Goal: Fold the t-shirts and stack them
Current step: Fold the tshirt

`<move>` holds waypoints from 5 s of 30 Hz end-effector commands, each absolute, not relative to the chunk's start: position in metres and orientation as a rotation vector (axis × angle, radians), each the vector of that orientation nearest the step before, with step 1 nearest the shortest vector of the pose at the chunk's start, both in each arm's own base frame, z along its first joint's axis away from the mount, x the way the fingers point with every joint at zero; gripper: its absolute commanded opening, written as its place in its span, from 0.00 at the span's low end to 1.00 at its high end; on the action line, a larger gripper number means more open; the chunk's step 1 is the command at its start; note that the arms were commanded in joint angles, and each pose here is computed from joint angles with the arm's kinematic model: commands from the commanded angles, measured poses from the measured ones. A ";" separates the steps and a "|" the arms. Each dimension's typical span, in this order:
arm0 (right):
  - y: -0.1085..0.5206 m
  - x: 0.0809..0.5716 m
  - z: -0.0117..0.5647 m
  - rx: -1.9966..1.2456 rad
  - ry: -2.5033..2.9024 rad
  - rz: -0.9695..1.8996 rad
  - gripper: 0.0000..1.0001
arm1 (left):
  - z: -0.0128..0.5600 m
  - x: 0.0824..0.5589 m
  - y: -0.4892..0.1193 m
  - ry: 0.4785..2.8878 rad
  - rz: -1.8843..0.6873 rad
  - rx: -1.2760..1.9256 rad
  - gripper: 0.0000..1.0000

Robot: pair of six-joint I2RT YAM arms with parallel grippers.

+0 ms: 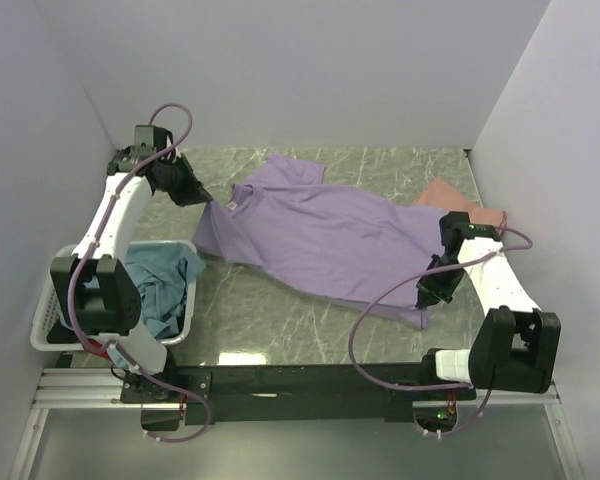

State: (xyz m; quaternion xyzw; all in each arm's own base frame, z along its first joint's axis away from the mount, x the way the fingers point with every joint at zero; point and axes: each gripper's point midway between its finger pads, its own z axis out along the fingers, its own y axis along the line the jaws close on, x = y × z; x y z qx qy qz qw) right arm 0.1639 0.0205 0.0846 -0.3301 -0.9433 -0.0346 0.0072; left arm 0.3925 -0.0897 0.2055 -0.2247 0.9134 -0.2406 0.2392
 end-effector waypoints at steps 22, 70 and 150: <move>-0.030 0.216 0.073 -1.143 -2.975 -0.044 0.00 | 0.218 0.481 -0.124 2.443 -0.747 -0.430 0.00; -0.042 0.217 0.054 -1.024 -2.959 0.025 0.55 | 0.112 0.430 -0.076 2.721 -0.235 -0.345 0.62; -0.049 0.209 0.005 -0.941 -2.806 0.105 0.22 | 0.072 0.455 -0.020 2.716 -0.218 -0.381 0.60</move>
